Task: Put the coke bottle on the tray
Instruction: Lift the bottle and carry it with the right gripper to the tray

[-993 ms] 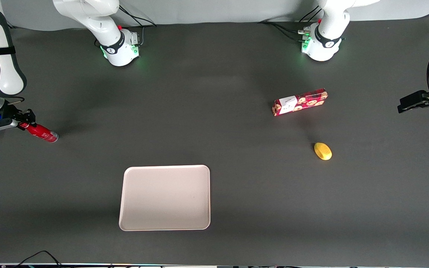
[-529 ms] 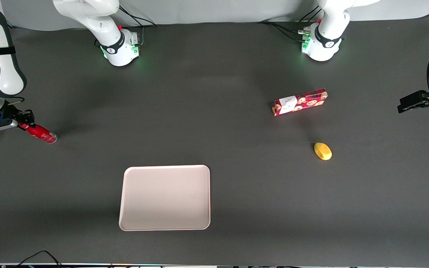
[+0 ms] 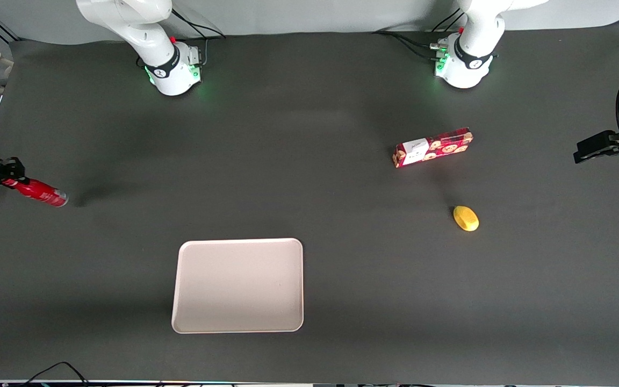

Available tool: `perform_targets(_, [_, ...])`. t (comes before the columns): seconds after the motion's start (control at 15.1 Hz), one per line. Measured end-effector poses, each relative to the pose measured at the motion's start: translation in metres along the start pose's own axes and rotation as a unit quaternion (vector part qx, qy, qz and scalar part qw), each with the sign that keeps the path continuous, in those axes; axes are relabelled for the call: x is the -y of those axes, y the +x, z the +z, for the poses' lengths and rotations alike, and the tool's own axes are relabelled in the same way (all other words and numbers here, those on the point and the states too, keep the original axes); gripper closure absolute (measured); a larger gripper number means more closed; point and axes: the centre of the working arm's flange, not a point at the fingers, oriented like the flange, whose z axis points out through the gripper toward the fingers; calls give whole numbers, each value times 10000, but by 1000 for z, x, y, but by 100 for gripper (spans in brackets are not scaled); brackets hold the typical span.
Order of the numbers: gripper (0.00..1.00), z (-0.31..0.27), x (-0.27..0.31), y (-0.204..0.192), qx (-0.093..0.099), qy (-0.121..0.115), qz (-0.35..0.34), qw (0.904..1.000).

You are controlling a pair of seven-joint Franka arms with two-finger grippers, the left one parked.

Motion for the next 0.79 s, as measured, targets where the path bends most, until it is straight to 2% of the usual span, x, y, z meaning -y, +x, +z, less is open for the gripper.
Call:
perform_targets(0.2, [64, -59, -3, 29, -91, -40, 32, 9999])
perform_targets(0.4, [64, -114, 11, 66, -31, -19, 139, 9999])
perform_targets(0.53, [64, -147, 31, 99, 165, 28, 174, 9997])
perform_targets(0.66, [64, -173, 55, 132, 488, 78, 237, 9985])
perform_targets(0.79, [64, -189, 82, 166, 656, -12, 414, 9970])
